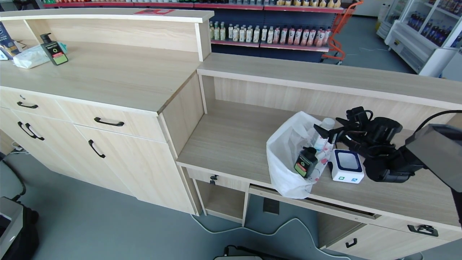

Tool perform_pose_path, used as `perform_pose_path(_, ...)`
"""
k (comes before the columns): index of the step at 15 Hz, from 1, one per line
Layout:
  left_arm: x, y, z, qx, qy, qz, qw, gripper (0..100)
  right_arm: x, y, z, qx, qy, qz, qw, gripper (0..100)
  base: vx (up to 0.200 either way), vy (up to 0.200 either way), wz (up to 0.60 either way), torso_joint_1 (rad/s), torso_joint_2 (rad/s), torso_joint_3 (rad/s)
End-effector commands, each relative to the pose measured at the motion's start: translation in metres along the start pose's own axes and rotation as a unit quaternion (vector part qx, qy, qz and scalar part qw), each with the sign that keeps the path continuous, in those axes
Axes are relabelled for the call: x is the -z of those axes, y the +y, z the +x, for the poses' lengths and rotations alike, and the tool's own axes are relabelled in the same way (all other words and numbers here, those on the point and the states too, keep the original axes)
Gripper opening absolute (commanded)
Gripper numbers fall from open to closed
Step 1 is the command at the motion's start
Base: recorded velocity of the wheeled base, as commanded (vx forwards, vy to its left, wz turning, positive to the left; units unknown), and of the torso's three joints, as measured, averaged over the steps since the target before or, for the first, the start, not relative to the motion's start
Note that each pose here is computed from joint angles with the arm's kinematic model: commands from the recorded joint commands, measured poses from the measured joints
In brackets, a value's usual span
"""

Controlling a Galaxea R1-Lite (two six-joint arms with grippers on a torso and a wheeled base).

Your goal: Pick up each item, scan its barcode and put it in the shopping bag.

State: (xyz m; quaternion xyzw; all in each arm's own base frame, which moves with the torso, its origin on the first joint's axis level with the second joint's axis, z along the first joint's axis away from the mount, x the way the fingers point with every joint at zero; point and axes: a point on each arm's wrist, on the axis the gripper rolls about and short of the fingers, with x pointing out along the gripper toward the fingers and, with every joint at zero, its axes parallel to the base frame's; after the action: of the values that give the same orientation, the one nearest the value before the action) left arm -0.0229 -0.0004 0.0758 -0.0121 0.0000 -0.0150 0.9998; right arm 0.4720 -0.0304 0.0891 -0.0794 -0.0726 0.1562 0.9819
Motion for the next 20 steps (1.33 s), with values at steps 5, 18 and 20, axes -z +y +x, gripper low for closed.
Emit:
perform_pose_path(5, 0.000, 0.000, 0.000, 0.000, 0.000, 0.000, 1.0000, 100, -0.146, -0.012, -0.164, 0.138, 0.010, -0.072, 0.988, 100, 0.000, 0.000, 0.00, 0.000, 0.00, 0.000)
perform_pose_path(18, 0.000, 0.000, 0.000, 0.000, 0.000, 0.000, 1.0000, 100, -0.145, 0.005, -0.304, 0.320, 0.134, 0.007, 0.938, 100, 0.000, 0.000, -0.37, -0.010, 0.02, 0.009)
perform_pose_path(20, 0.000, 0.000, 0.000, 0.000, 0.000, 0.000, 1.0000, 100, -0.138, 0.032, -0.315, 0.314, 0.123, 0.084, 0.938, 100, 0.000, 0.000, 0.00, 0.000, 0.00, 0.000)
